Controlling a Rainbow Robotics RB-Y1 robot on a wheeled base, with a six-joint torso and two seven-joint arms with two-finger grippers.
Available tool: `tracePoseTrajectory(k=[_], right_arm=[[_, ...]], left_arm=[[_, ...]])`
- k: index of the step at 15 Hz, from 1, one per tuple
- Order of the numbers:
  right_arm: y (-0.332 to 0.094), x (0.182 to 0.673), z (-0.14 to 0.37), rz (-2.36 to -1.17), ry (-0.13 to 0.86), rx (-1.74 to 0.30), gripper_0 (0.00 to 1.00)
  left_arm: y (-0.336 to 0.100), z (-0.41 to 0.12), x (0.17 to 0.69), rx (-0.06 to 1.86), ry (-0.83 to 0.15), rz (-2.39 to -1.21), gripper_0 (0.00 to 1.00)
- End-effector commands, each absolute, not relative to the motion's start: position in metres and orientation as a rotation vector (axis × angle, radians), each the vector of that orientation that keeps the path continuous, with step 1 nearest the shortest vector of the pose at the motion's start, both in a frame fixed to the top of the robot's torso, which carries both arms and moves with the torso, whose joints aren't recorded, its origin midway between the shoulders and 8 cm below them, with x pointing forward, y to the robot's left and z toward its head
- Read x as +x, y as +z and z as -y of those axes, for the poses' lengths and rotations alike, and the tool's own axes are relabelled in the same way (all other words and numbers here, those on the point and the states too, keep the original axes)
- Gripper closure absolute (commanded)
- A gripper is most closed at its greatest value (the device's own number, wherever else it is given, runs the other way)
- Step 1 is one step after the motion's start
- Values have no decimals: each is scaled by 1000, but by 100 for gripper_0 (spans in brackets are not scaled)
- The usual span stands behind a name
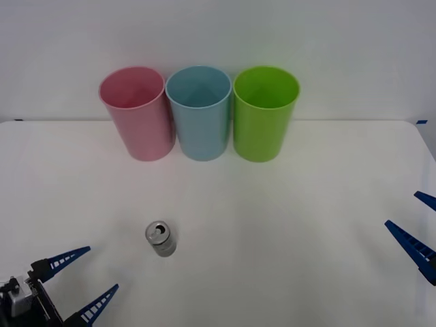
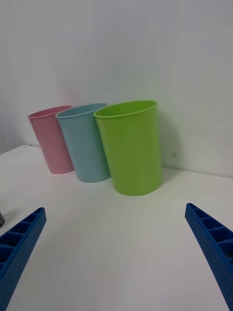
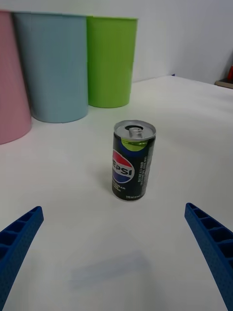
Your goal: Grasp the object on the table and drop it into the matching bin: aluminum can to the light blue bin, PET bottle to the pink bin.
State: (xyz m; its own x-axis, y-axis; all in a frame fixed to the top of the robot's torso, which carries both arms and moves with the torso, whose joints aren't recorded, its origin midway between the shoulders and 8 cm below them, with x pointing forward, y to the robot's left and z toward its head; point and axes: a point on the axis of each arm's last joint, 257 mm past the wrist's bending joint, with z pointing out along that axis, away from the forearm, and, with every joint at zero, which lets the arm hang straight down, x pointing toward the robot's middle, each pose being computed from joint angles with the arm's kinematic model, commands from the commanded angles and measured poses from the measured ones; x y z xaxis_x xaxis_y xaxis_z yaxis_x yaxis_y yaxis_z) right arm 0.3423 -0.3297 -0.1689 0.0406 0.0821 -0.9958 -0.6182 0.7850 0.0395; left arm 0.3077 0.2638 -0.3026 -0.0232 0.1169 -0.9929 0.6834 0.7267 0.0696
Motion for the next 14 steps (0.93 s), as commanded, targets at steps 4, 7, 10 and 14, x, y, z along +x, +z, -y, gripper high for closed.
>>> tracePoseTrajectory(k=[4, 7, 10, 14], right_arm=[[-169, 342, 330, -1441, 567, -465, 0], [-169, 342, 330, -1441, 567, -465, 0], [-169, 342, 330, -1441, 567, -465, 0], [-169, 342, 330, -1441, 567, -465, 0]], left_arm=[[-314, -240, 325, 643, -580, -1562, 0], [-319, -227, 335, 657, -596, -1543, 0], [-321, -215, 342, 689, -577, -1527, 0], [-324, -202, 347, 714, -532, -1504, 0]])
